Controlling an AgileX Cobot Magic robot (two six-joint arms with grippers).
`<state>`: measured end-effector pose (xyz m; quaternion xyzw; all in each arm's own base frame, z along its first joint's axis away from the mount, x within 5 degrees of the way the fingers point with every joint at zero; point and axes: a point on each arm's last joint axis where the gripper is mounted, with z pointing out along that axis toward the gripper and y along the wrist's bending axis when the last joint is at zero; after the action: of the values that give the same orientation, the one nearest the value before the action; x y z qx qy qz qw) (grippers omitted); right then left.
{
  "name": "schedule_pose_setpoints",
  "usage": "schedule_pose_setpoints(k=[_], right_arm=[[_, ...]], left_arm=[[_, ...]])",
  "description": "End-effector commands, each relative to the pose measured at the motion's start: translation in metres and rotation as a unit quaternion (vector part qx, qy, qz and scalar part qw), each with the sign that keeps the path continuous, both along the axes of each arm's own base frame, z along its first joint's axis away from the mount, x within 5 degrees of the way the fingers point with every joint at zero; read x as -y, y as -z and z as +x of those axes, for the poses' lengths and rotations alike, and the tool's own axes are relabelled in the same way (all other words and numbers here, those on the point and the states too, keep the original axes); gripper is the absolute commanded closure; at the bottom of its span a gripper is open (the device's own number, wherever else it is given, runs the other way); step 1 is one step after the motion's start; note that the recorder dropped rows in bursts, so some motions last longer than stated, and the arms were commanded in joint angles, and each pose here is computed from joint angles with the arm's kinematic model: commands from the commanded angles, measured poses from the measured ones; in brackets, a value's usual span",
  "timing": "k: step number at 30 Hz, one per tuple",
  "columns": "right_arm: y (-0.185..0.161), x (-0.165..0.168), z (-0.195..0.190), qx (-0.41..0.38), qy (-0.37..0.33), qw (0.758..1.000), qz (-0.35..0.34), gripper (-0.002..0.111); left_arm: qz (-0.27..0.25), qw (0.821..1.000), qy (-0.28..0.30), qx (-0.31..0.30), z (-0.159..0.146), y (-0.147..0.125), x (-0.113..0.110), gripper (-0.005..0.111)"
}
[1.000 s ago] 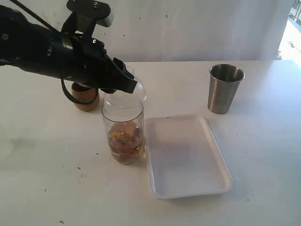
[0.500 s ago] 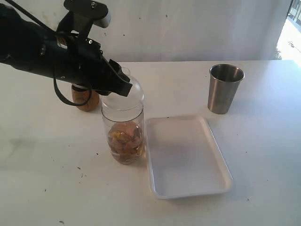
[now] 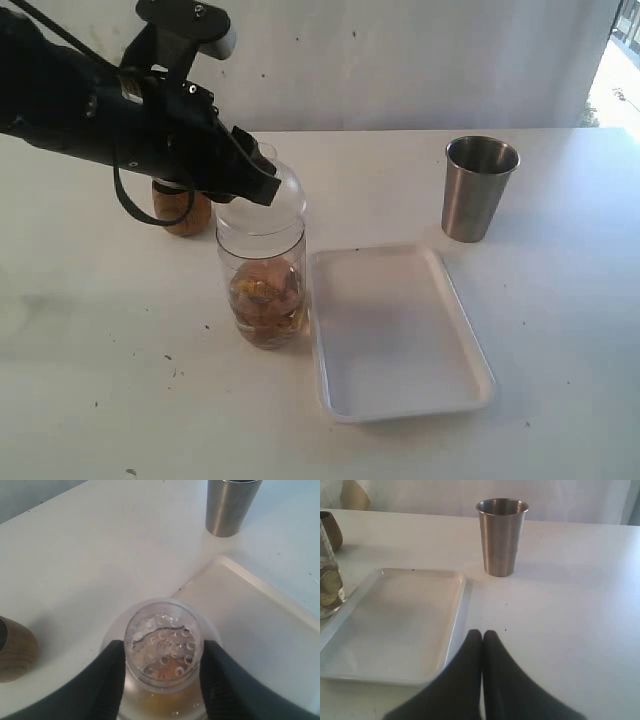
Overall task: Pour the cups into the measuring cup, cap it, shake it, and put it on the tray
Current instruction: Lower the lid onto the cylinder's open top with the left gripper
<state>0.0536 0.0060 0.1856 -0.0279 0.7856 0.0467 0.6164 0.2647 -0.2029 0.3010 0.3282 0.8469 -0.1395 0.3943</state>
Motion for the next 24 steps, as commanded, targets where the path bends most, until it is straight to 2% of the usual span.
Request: schedule_pose_setpoints(k=[1,6,14,18,24], right_arm=[[0.001,0.0,0.0,0.003,0.002,1.0,0.001,0.108],[0.001,0.0,0.0,0.003,0.002,1.0,0.001,0.108],[0.001,0.0,0.0,0.003,0.002,1.0,0.001,0.108],[0.001,0.0,0.0,0.003,0.002,1.0,0.001,0.108],[0.001,0.0,0.0,0.003,0.002,1.0,0.001,0.108]], left_arm=[[0.011,1.0,0.009,-0.003,-0.003,0.001,0.0,0.107],[0.025,1.0,0.014,0.001,-0.005,-0.001,-0.003,0.107],[-0.001,0.999,0.008,0.039,-0.007,-0.017,-0.007,0.107],[-0.019,1.0,0.003,0.024,-0.008,-0.017,-0.005,0.107],[-0.003,1.0,0.021,0.001,-0.013,-0.013,-0.005,0.107]])
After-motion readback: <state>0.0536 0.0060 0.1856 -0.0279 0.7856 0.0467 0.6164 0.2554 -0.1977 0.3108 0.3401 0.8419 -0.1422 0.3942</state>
